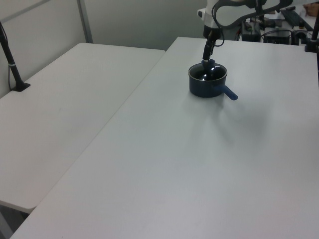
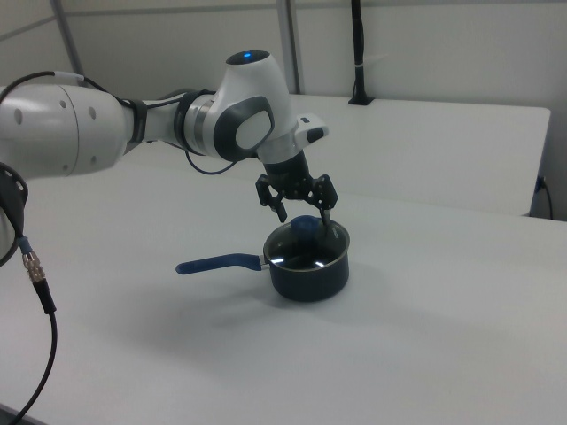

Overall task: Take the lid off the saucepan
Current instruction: 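Close the gripper on the blue lid knob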

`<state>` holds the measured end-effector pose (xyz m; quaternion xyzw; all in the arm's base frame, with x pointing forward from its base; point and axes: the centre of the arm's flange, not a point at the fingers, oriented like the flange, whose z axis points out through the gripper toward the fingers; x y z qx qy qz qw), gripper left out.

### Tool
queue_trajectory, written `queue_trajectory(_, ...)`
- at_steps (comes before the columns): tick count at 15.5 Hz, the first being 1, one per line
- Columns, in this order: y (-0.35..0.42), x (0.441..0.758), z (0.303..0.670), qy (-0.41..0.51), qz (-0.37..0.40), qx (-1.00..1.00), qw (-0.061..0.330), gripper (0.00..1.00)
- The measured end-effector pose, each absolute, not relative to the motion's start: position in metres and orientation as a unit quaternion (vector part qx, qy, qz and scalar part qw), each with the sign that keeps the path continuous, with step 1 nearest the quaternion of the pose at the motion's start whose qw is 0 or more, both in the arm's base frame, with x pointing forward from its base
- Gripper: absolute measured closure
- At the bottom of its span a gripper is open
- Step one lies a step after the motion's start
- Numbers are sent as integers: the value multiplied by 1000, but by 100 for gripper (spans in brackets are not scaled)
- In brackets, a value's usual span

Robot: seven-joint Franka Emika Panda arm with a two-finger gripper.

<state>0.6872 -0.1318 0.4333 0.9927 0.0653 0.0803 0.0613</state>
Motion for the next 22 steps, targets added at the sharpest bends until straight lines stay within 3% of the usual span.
queue_trajectory(10, -122, 690, 427, 89, 75, 991, 61, 3)
queue_trajectory(12, -122, 690, 427, 89, 75, 991, 61, 12)
queue_trajectory(21, -122, 690, 425, 100, 73, 990, 62, 26)
queue_trajectory(22, -122, 690, 426, 100, 74, 990, 62, 33)
